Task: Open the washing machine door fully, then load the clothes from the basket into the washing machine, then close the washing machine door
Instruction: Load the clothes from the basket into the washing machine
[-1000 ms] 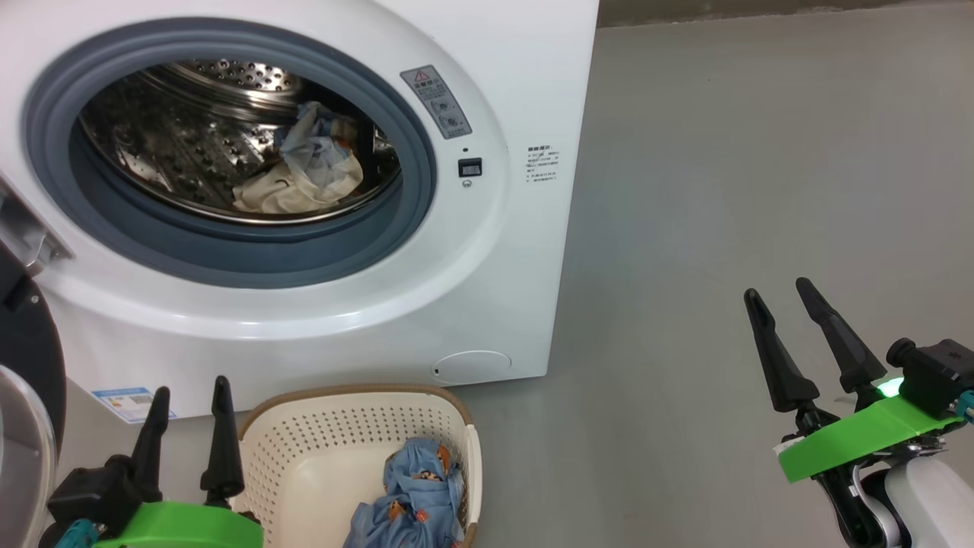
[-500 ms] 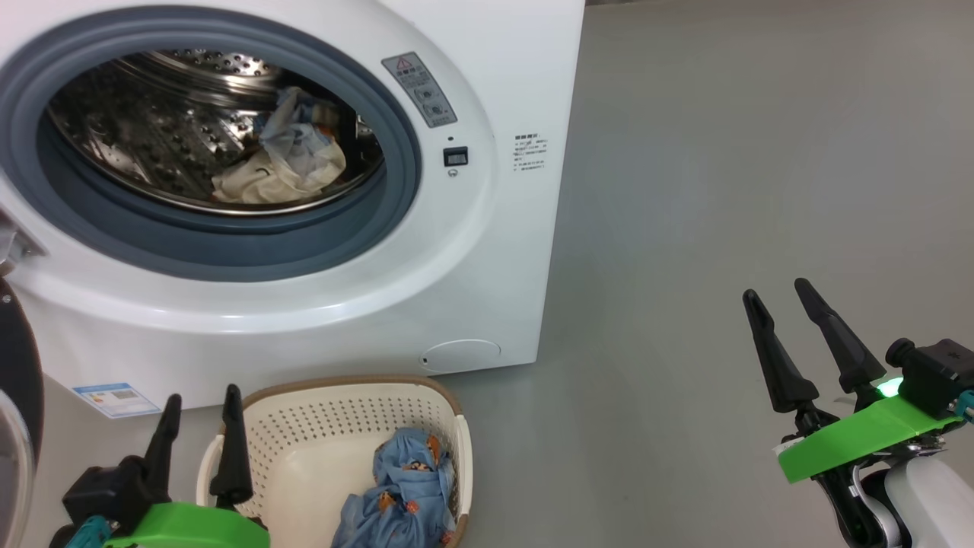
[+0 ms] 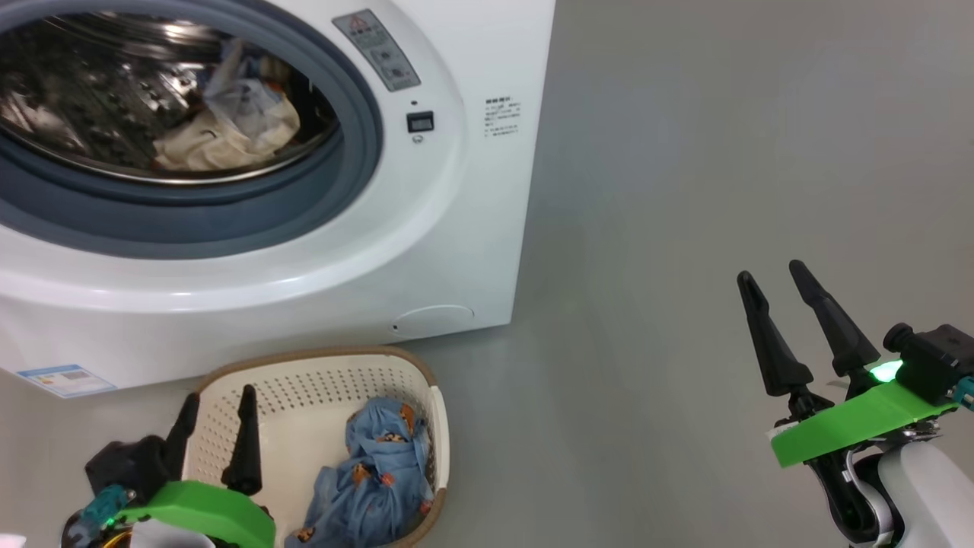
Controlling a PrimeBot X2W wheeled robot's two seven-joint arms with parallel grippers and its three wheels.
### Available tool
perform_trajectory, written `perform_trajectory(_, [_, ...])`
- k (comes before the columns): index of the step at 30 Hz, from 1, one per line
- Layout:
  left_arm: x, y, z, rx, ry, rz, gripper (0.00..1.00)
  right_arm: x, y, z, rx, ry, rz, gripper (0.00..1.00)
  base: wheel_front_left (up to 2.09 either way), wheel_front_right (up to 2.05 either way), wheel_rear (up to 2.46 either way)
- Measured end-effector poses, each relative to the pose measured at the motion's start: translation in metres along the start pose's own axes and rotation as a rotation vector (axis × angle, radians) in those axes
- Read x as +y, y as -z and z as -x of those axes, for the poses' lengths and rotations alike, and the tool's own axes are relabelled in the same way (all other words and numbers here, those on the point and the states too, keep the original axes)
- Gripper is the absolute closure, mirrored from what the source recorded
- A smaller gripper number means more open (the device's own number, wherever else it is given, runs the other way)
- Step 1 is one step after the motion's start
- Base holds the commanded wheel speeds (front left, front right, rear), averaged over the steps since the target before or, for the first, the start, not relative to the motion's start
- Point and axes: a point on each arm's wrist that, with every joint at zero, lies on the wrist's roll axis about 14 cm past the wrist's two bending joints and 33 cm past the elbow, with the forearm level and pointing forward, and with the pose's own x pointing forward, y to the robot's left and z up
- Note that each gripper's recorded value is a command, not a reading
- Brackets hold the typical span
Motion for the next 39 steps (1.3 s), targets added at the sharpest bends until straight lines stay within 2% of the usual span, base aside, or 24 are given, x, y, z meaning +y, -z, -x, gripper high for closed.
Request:
perform_trajectory(13, [0.007,0.083,-0.039,0.306,0.035,0.014,0.00,-0.016,0.021,-0.026,0.035,0.038,-0.016,0.00,0.00,0.00,0.00])
perform_trajectory(22, [0.008,0.127,-0.064,0.444,0.051,0.022,0.00,-0.029,0.039,-0.040,0.068,0.065,-0.017,0.00,0.00,0.00,0.00])
perform_trajectory(35, [0.016,0.214,-0.087,0.756,0.081,-0.040,0.00,-0.047,0.080,-0.066,0.132,0.097,-0.016,0.00,0.00,0.00,0.00])
perform_trajectory(39, [0.008,0.237,-0.094,0.823,0.111,-0.030,0.00,-0.055,0.096,-0.068,0.161,0.118,-0.019,0.00,0.00,0.00,0.00])
